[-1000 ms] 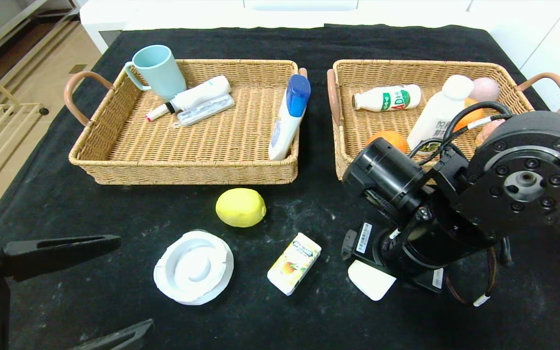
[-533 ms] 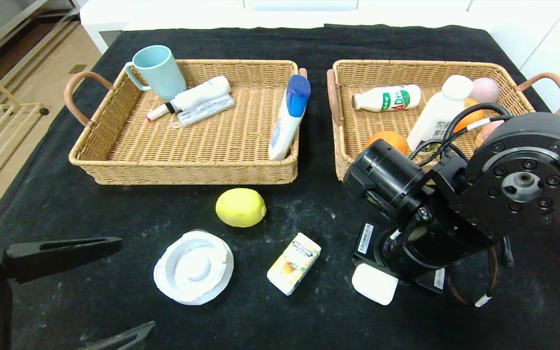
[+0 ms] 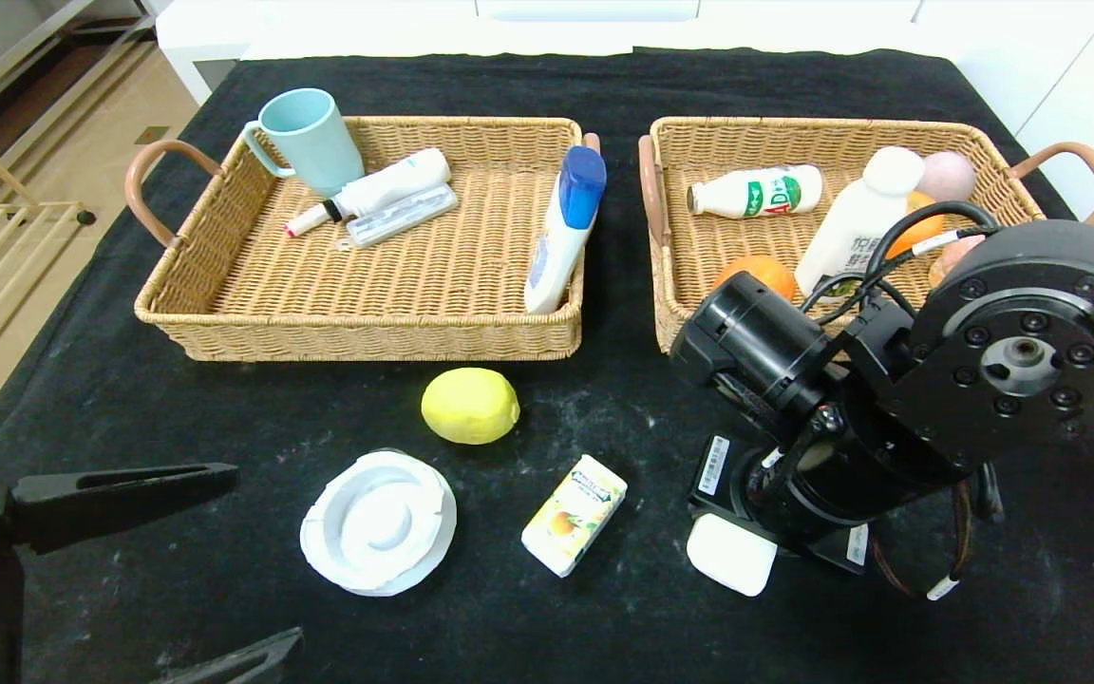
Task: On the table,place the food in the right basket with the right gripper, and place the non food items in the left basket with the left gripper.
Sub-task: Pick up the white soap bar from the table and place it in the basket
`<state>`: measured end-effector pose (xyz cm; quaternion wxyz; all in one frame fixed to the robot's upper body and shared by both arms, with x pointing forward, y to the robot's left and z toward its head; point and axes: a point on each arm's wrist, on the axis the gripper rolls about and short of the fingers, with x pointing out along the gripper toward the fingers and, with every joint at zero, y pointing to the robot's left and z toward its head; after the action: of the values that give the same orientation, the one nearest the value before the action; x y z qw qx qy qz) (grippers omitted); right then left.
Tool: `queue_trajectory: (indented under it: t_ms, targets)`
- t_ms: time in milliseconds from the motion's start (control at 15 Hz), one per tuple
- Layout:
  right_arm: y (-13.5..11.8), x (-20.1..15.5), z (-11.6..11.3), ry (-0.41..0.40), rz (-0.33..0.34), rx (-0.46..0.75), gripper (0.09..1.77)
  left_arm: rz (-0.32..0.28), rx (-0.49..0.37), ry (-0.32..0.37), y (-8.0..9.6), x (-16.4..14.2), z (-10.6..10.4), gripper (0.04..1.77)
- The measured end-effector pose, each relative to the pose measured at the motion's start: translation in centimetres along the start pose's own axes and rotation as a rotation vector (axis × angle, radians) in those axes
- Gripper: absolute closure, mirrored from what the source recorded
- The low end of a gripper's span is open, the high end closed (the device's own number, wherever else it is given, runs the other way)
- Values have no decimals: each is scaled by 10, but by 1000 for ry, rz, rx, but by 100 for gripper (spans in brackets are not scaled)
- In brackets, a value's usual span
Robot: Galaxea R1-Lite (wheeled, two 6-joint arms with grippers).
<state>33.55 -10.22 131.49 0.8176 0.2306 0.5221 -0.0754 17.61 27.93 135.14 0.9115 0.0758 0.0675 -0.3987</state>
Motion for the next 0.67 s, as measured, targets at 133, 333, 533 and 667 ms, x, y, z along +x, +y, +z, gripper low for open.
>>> queue_trajectory:
  t_ms: [133,333,533,667]
  targets:
    - [0,0,0,0,0,-1,80,0,0,1,0,0,0,9]
    - [-3,-4,-2,9,-17,-18,80,0,1,-2,0,0,0,9]
    - [-7,-25,-10,10,4,-79,81,-1,3,-4,0,-1,0,9]
    - [-9,-47,-15,1,36,-149,81,-1,4,-5,0,-2,0,9]
